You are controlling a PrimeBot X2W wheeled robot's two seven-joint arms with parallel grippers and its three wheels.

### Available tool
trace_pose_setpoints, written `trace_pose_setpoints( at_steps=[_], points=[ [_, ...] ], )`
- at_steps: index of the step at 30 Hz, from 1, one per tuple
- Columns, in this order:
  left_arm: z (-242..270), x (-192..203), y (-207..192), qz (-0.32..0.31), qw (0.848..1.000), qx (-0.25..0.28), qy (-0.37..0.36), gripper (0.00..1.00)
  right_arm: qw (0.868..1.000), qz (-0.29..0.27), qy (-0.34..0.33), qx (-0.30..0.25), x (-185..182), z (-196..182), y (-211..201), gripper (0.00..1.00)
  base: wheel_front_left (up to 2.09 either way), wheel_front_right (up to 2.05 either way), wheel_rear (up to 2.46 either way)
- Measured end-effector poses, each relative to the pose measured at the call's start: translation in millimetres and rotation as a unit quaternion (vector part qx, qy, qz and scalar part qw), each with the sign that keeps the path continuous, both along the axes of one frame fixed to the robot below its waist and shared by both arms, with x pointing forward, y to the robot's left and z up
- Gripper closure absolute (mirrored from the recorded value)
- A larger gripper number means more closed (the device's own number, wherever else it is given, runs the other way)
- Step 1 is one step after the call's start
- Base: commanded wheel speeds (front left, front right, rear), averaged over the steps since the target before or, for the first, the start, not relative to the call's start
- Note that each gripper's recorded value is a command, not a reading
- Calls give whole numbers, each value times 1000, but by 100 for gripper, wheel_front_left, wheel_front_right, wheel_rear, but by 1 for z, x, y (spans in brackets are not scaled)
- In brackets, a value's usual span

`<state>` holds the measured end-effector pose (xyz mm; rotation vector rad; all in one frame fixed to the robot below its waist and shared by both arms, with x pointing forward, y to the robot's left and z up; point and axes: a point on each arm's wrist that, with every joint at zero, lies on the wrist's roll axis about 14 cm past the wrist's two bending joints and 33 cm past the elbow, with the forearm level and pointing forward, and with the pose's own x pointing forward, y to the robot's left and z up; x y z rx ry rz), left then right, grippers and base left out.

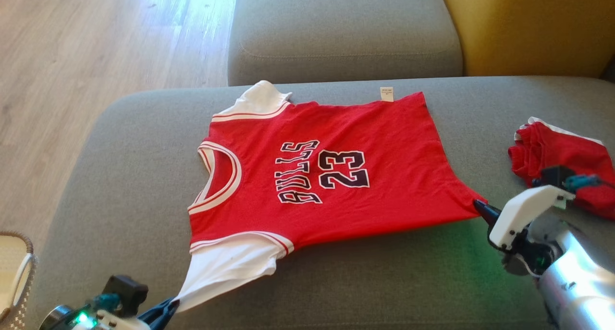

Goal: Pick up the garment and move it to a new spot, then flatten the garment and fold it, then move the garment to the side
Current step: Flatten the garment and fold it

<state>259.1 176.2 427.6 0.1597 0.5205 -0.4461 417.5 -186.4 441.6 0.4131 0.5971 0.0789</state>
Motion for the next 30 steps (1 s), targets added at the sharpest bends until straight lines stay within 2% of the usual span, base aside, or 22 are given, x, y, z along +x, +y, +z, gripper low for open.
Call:
trace_pose_setpoints(
  at_steps=[12, 19, 30],
  points=[
    [-2, -15, 5, 33, 999, -11, -2, 100, 994, -71, -21, 86, -24, -22, 8, 100, 0, 0, 0],
    [-4, -13, 7, 52, 999, -13, -5, 100, 995, -37, 41, 81, -60, -58, 17, 100, 0, 0, 0],
    [-11, -16, 2, 57, 998, -22, 5, 100, 993, -19, 81, 87, -83, -65, 10, 100, 0, 0, 0]
  ],
)
